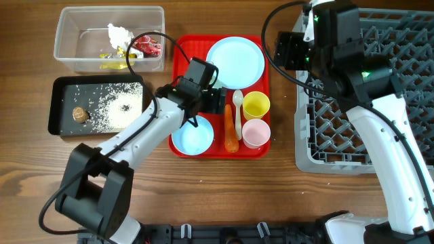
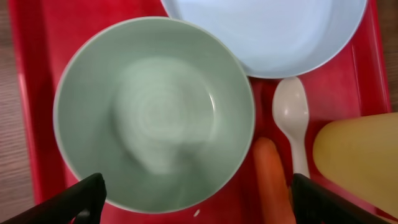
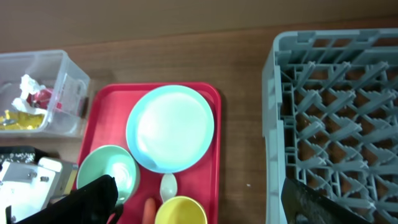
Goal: Sort waste into correct bins and load items into the dishwasher rack
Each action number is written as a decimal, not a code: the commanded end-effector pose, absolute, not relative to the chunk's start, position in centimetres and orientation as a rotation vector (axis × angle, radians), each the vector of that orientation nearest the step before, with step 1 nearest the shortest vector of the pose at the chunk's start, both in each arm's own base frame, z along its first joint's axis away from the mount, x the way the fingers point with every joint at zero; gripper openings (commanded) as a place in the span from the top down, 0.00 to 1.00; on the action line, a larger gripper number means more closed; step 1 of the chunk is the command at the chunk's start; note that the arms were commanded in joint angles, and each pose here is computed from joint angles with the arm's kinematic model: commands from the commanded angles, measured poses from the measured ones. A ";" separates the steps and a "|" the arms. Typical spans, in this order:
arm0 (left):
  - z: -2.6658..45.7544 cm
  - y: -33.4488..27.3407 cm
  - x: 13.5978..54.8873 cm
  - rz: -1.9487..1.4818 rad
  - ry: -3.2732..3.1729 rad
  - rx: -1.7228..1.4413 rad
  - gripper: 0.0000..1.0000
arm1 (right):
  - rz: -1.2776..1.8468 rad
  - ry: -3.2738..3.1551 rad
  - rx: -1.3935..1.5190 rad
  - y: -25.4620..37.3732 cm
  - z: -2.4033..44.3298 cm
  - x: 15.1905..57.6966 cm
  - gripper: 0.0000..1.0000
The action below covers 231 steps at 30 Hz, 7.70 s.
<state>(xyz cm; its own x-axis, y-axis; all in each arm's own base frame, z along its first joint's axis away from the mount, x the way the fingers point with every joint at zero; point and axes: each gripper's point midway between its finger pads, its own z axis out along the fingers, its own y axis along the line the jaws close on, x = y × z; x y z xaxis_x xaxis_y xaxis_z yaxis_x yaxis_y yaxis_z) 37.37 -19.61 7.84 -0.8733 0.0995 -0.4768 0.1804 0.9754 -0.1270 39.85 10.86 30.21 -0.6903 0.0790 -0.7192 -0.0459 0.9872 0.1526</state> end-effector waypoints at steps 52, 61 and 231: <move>20.0 -4.9 36.4 -0.129 2.508 -0.349 0.00 | 0.301 2.727 -0.124 27.5 3.7 43.5 0.83; 20.0 -4.9 36.4 -0.128 2.508 -0.348 0.00 | 0.313 2.732 -0.127 27.6 3.7 43.3 0.89; 20.0 -4.9 36.4 -0.129 2.508 -0.349 0.00 | -1.360 1.929 0.207 -7.9 19.3 55.6 0.96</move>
<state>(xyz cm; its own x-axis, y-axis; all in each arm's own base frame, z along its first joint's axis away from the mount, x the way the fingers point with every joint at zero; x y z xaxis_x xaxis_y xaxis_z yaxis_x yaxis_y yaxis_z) 36.33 -5.20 20.34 -0.7871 -0.2650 -0.5570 -0.2022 0.9640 -0.1729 56.26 -7.00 19.76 -0.6621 -0.2848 -0.6931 0.5225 0.4875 -0.6995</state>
